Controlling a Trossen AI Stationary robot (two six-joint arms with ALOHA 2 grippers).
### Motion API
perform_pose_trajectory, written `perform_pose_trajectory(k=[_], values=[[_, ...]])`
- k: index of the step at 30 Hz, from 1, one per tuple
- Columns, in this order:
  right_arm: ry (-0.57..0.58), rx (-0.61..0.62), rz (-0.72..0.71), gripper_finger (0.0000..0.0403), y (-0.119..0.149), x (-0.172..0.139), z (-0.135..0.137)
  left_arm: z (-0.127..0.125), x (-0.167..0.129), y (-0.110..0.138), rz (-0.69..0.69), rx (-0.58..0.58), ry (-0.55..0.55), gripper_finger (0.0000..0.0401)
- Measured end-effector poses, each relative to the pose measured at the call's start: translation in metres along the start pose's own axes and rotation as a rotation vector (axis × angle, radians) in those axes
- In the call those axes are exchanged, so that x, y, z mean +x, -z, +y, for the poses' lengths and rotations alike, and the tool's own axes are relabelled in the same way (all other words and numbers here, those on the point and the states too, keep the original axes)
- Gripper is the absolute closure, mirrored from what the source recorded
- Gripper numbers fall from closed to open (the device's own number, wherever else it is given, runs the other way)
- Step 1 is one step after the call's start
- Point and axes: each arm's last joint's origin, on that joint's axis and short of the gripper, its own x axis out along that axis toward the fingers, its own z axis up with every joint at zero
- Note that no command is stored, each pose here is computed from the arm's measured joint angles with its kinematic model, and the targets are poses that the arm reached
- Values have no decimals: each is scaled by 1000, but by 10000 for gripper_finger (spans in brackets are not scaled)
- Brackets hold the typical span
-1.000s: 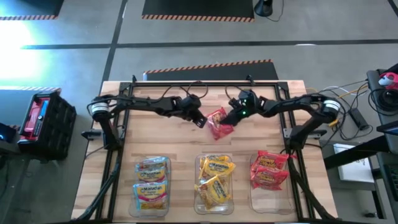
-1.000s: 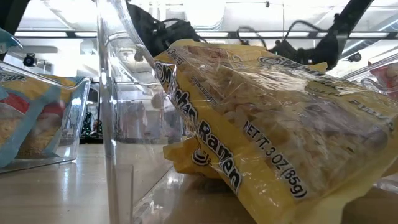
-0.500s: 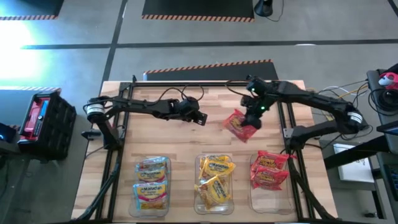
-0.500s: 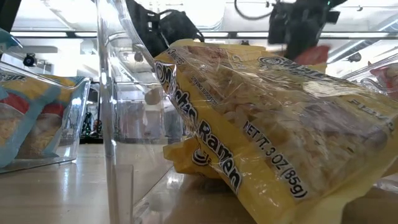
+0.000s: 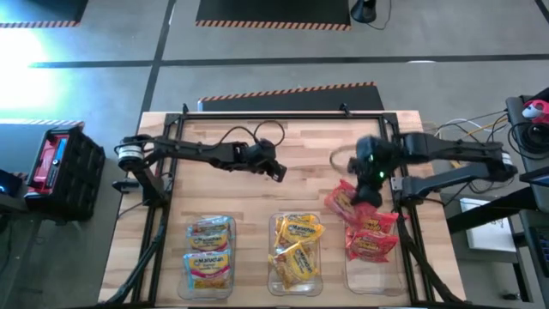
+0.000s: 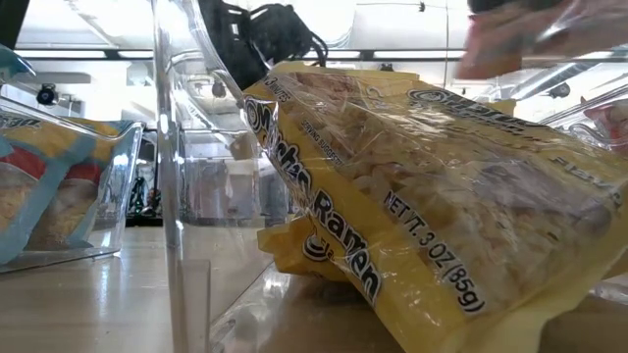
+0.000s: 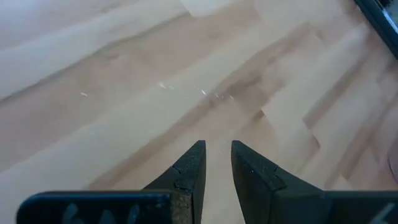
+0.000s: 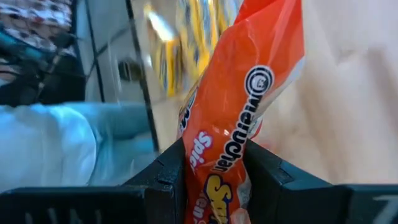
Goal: Sort Maruchan noodles
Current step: Put the red noodle pack into the right transparent bin, then return to Home Position
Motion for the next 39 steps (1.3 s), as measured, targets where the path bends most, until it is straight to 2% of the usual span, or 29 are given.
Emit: perform_pose_trajectory(k=[6, 10, 13, 19, 25, 29, 32, 34, 39], values=[[-44, 79, 127, 297, 30, 16, 40, -18, -6, 18, 37, 108, 52, 342], [-24, 94, 103, 297, 46, 27, 65, -27, -10, 29, 51, 171, 77, 342], [14, 91, 154, 297, 62, 41, 79, -32, -12, 35, 58, 192, 89, 342], [194, 87, 356, 297, 97, 72, 88, -40, -22, 38, 45, 198, 130, 342], [253, 30, 429, 297, 112, 87, 93, -42, -34, 32, -7, 188, 141, 342], [224, -14, 425, 297, 111, 83, 96, -44, -41, 27, -33, 166, 162, 342], [185, -61, 399, 297, 109, 71, 99, -45, -48, 25, -52, 140, 172, 342], [166, -127, 314, 297, 107, 59, 102, -46, -56, 22, -80, 103, 176, 342], [219, -335, -109, 297, 107, 25, 100, -46, -85, 16, -134, 96, 193, 342]])
